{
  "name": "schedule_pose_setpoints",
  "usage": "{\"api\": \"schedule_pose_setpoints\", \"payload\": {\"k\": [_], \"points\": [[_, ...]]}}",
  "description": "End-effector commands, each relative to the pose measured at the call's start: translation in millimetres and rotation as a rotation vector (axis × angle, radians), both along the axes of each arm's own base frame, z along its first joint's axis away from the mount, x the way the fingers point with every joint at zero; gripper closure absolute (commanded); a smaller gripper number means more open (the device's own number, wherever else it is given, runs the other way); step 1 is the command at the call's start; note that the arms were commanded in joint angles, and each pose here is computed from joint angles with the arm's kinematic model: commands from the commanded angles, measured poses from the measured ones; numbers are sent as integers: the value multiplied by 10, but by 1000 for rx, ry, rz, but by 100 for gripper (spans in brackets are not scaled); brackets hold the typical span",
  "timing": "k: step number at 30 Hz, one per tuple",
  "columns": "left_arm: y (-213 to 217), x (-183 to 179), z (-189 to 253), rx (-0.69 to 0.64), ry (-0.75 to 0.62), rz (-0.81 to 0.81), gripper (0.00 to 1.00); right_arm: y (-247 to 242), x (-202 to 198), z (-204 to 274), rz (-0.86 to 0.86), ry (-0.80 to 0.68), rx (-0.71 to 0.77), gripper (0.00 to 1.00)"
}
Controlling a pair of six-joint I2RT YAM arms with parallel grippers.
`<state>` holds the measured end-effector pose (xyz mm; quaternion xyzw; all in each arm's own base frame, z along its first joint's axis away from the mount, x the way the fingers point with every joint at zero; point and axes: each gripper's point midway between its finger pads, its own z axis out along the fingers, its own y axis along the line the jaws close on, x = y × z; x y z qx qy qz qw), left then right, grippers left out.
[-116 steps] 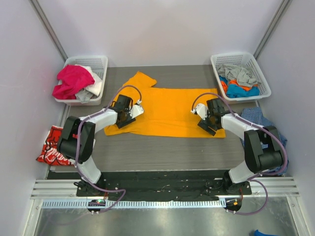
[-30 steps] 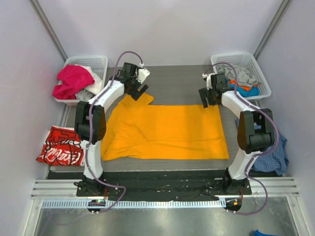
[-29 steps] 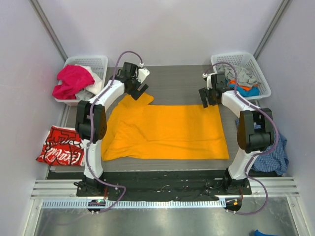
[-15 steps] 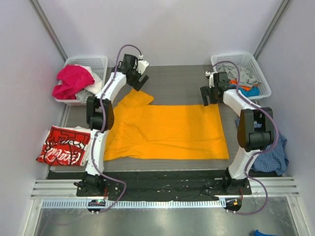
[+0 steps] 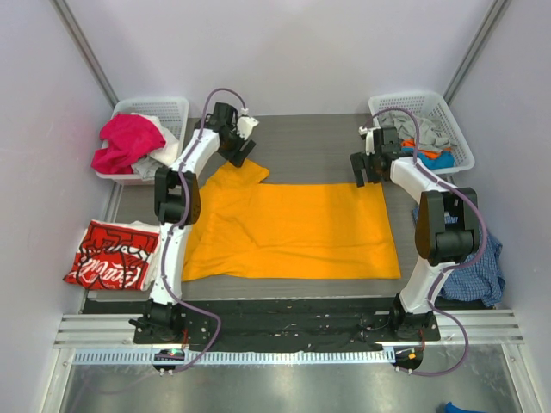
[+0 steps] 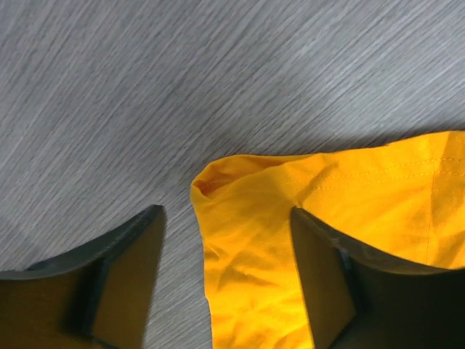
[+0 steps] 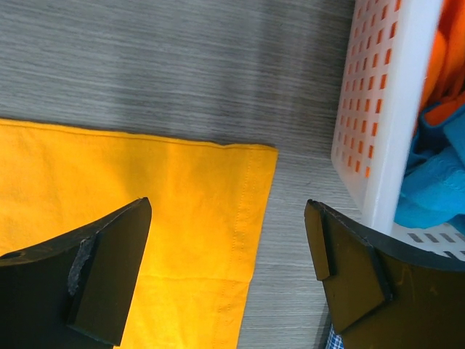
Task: Fold and stack the t-shirts
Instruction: Grap the side of the flattened tshirt furthest away from the robot with both arms
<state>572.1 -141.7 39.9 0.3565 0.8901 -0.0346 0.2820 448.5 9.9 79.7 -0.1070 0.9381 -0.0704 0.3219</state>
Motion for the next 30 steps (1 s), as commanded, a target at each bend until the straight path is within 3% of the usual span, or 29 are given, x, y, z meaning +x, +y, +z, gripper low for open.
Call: {"api": "schedule_pose_setpoints", "payload": {"k": [1,19,30], "points": [[-44,94,95,-25,-29,-41,31,23,-34,62,15,-18,20,5],[-108,200,115,-95,-46,-36,32,40,-202,9,36,4,27,5],[-87,233,-43,-93,-30,-29,51,79,-243,-14,47,14,47,6]]}}
